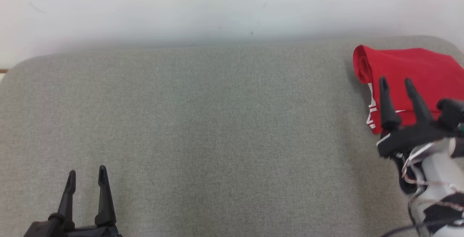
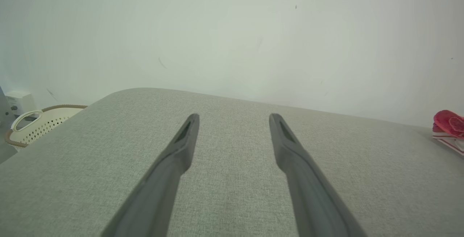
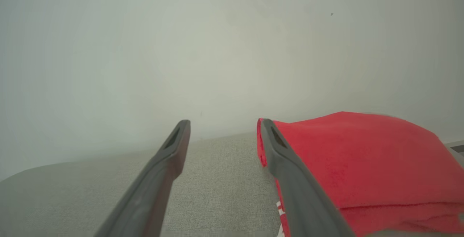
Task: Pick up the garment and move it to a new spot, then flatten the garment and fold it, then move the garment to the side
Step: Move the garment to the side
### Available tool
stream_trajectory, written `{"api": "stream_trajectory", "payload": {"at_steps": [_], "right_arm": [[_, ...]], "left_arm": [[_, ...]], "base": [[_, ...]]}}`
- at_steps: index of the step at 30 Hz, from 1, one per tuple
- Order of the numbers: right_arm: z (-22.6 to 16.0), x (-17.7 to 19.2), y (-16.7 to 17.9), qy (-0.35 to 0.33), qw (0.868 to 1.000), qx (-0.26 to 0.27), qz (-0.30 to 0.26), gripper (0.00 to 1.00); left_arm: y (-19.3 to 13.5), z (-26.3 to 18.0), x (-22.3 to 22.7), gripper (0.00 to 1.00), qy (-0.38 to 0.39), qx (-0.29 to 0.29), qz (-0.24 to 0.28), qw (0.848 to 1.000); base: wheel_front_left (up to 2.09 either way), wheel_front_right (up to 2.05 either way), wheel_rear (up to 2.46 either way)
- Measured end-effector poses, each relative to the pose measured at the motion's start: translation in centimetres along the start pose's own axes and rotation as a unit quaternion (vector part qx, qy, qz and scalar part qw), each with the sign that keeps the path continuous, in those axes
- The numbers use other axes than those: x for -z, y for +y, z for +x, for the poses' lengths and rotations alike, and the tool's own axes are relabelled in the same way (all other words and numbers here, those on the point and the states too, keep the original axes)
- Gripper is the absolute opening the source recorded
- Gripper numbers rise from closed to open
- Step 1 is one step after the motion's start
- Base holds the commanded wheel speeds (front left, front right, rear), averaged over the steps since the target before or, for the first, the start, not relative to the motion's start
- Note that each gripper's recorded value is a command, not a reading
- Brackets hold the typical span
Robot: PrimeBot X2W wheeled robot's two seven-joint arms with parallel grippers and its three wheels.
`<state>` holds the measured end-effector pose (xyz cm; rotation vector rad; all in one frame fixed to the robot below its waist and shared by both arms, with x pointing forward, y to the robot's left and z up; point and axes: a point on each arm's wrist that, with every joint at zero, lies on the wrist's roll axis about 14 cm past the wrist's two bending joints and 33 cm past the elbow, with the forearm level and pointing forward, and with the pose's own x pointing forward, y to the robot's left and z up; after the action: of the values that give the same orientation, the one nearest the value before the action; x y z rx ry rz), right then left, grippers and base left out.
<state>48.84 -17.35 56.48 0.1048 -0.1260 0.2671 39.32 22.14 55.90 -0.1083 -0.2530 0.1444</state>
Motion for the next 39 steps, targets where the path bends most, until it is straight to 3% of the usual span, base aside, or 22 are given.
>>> {"api": "stream_trajectory", "payload": {"at_steps": [5, 19, 25, 39], "right_arm": [[-2.3, 0.4, 3.2, -0.011, 1.0, -0.021, -0.002, 1.0], [-7.9, 2.2, 6.2, -0.006, 1.0, -0.018, -0.013, 1.0], [-9.2, 2.6, 7.3, 0.002, 0.999, -0.02, -0.033, 1.0], [-10.3, 2.4, 8.1, 0.003, 1.0, -0.009, -0.028, 1.0]], "left_arm": [[-0.1, -0.8, -0.9, 1.0, -0.008, 0.0, -0.004, 1.0], [0.1, -2.6, -1.7, 1.0, -0.013, 0.0, -0.008, 1.0], [-0.4, -3.0, -1.5, 1.0, -0.009, 0.012, 0.027, 1.0], [-0.5, -3.6, -0.8, 1.0, 0.002, 0.014, 0.036, 0.999]], "base": [[0.0, 0.0, 0.0], [0.0, 0.0, 0.0], [0.0, 0.0, 0.0], [0.0, 0.0, 0.0]]}}
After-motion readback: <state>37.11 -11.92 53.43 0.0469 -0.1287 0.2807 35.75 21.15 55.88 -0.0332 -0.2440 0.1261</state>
